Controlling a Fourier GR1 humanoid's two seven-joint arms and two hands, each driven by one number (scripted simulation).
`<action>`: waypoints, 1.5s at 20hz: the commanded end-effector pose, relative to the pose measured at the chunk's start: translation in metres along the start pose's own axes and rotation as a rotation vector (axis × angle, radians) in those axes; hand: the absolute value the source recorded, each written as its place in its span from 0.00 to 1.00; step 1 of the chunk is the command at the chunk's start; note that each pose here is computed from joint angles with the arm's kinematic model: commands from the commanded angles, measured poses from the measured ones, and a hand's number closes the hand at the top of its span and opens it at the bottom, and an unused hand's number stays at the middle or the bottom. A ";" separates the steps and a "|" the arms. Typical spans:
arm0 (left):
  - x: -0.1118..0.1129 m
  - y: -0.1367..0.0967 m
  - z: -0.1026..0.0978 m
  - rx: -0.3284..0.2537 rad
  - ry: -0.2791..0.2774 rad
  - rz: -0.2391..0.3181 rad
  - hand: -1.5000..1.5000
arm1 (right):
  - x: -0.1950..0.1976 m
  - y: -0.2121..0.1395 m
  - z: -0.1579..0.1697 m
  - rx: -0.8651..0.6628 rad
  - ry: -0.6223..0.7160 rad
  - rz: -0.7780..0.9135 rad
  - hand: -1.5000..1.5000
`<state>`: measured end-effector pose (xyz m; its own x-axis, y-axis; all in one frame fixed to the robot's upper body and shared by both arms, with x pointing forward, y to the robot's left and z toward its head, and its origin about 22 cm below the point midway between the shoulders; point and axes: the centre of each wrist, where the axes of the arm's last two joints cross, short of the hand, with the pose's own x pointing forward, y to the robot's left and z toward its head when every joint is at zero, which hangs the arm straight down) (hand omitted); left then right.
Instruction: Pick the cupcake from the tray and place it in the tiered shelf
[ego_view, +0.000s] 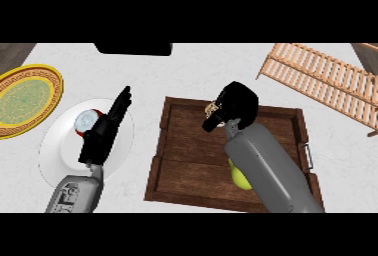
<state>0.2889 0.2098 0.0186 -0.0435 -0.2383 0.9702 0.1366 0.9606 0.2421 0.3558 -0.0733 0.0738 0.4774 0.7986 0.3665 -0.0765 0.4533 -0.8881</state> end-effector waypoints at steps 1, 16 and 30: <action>0.007 -0.012 -0.005 -0.003 -0.004 0.002 0.50 | 0.033 -0.009 0.015 -0.118 0.093 -0.174 1.00; 0.005 -0.006 -0.001 0.026 0.012 0.011 0.50 | 0.100 -0.082 0.049 -0.559 0.006 -0.388 1.00; -0.009 0.020 0.007 0.049 0.032 0.006 0.50 | 0.126 -0.174 0.059 -0.870 0.113 -0.300 1.00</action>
<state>0.2818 0.2282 0.0105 -0.0133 -0.2363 0.9716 0.0867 0.9677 0.2366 0.3781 -0.0330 0.2560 0.2789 0.7668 0.5781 0.7278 0.2239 -0.6482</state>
